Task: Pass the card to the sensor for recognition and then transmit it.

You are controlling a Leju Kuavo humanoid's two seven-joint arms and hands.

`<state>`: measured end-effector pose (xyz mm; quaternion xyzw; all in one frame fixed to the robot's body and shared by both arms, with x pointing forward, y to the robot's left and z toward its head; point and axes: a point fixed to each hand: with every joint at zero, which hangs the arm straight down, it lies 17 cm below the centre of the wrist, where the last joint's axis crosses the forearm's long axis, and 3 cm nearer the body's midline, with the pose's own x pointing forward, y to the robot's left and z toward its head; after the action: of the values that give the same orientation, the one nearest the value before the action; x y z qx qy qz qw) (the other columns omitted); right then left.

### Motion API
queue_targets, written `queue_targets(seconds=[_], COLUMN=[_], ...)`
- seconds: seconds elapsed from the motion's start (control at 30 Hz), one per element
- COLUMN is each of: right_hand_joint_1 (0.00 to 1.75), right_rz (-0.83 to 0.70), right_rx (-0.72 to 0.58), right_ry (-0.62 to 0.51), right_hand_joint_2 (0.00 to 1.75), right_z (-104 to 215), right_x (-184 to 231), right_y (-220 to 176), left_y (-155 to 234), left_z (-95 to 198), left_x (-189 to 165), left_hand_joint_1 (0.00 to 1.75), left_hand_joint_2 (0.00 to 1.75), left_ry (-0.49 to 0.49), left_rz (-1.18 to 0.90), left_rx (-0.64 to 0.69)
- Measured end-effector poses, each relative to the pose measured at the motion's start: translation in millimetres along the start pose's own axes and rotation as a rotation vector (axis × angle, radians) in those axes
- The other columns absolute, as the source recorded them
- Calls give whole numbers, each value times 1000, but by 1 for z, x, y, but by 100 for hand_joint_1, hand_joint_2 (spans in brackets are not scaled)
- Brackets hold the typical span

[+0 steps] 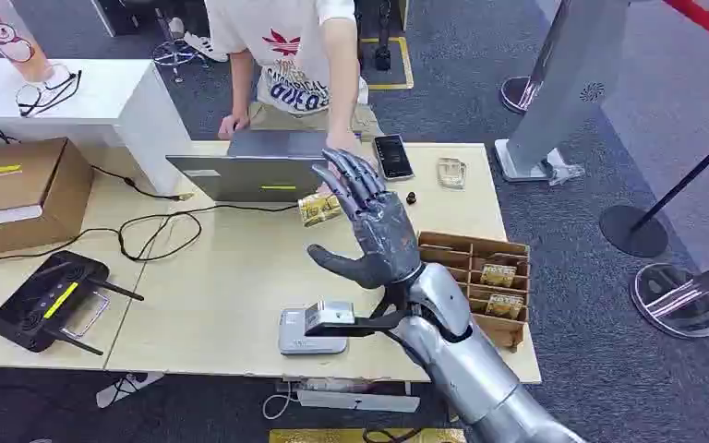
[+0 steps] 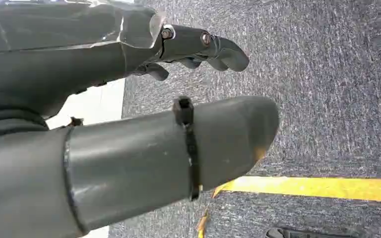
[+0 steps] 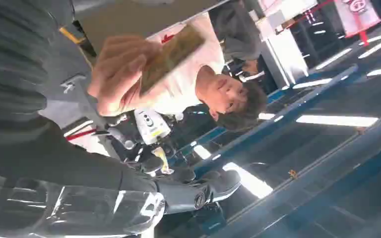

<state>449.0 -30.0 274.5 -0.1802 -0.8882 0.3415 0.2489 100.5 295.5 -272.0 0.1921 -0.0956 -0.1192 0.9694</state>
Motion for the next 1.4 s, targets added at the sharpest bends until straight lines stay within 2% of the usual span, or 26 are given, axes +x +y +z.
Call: queue_targets(seconds=[0.23, 0.27, 0.33, 0.37, 0.43, 0.47, 0.57, 0.73, 0.8, 0.93, 1.07, 1.27, 1.3, 1.4], right_hand_joint_1=[0, 10, 16, 106, 145, 157, 171, 169, 161, 164, 159, 164, 171, 175], right_rz=[53, 59, 70, 73, 78, 79, 80, 81, 81, 82, 80, 75, 69, 37], right_rx=[3, 0, -5, -7, -8, -5, 1, 7, 10, 12, 16, 15, 12, 12], right_ry=[12, 14, 22, 26, 32, 35, 40, 40, 38, 36, 28, 24, 26, 28], right_hand_joint_2=[175, 175, 175, 175, 175, 175, 175, 175, 175, 175, 175, 175, 175, 175], right_z=[-6, -6, -6, -6, -5, -4, -2, -3, -3, -4, -7, -8, -8, -8], right_x=[-15, -17, -21, -23, -25, -27, -29, -31, -30, -31, -30, -30, -30, -30], right_y=[-2, -3, -5, -5, -5, -5, -3, -2, -2, -2, -2, -2, -2, -1], left_y=[0, 0, 0, 0, 0, 0, 0, 0, 1, 2, 1, 3, 4, 5], left_z=[0, 0, 0, 0, 0, 0, 0, 0, -1, -1, -1, -2, -2, -2], left_x=[1, 1, 1, 1, 2, 1, 0, -1, -2, -6, -10, -13, -14, -14], left_hand_joint_1=[0, 0, 0, 0, 0, 0, 0, 0, 0, 0, 0, 0, 0, 0], left_hand_joint_2=[0, 0, 0, 0, 0, 0, 0, 0, 0, 0, 0, 0, 0, 0], left_ry=[-5, -6, -8, -9, -9, -8, -4, -2, -1, 3, 10, 11, 10, 9], left_rz=[0, -1, -6, -7, -11, -12, -10, 0, 4, 17, 26, 26, 26, 26], left_rx=[0, 0, 0, 0, 0, 0, -1, -2, 0, 1, -1, 2, 4, 6])
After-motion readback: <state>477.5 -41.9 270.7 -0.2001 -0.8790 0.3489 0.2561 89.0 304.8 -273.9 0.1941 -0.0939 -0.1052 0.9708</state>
